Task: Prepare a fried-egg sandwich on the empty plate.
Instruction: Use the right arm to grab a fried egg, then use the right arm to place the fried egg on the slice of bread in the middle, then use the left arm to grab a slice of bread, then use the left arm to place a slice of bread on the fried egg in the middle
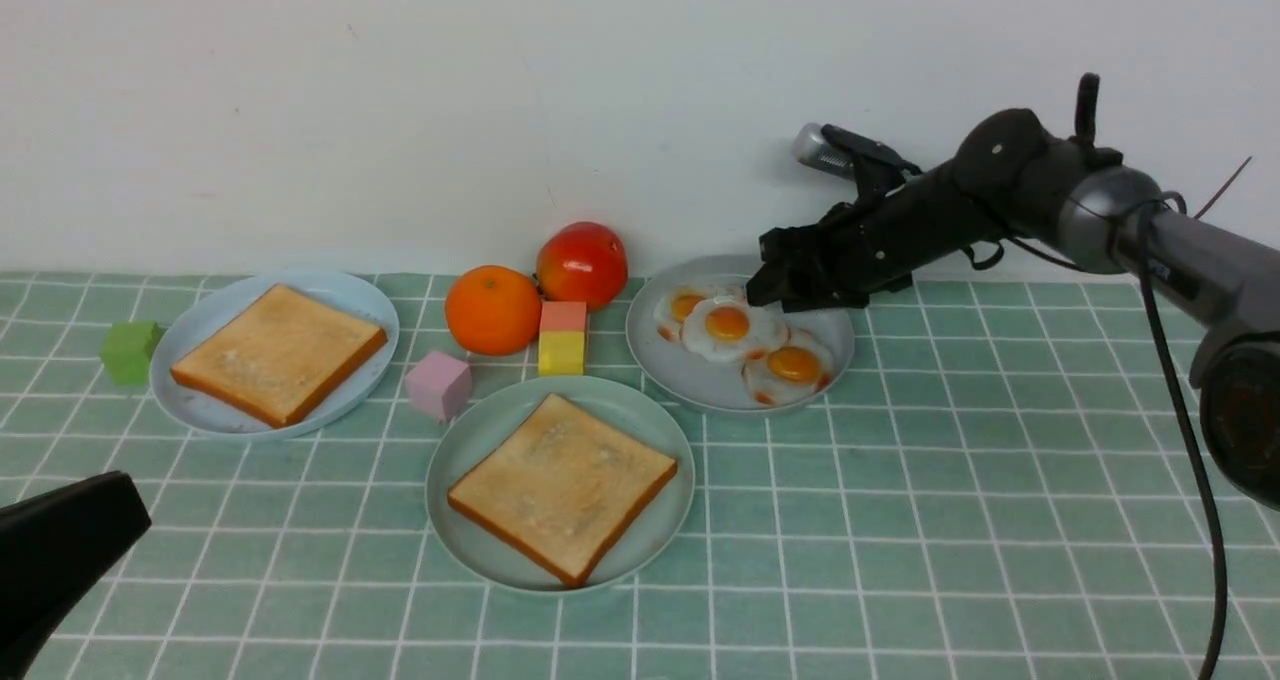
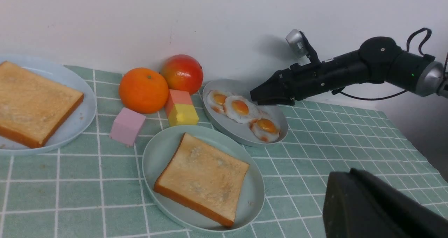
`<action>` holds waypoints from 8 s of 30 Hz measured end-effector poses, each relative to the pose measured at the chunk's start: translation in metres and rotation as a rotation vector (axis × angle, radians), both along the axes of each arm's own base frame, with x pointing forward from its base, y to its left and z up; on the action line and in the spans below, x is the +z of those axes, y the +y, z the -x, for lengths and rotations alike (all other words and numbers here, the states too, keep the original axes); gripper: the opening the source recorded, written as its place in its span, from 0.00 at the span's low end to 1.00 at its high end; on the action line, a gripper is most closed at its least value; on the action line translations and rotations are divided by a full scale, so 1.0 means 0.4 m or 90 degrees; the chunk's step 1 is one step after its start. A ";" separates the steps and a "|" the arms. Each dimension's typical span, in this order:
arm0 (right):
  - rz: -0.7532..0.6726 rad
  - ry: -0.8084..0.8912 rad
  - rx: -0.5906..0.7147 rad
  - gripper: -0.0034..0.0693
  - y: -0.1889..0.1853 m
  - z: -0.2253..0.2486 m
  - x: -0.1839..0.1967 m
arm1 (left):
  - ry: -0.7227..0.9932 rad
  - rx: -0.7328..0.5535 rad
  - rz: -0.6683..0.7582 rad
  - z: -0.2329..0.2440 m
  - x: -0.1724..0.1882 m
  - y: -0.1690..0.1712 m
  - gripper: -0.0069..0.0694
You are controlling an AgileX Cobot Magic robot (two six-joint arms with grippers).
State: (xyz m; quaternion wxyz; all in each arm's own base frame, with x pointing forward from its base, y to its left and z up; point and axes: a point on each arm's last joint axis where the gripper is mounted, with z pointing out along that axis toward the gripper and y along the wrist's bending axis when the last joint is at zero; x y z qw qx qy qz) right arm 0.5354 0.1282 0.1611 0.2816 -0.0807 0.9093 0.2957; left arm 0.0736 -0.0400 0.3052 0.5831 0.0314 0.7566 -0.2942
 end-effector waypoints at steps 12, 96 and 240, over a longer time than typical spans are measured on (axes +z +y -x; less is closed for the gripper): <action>-0.007 0.015 0.008 0.51 0.004 -0.001 -0.032 | 0.000 0.000 0.002 0.000 0.000 0.000 0.07; -0.128 0.086 0.303 0.08 0.311 0.374 0.233 | -0.066 0.011 -0.089 -0.005 0.006 0.008 0.11; 0.171 -0.186 0.097 0.15 -0.214 1.215 0.603 | 0.339 -0.218 -0.577 -0.693 -0.147 -0.396 0.20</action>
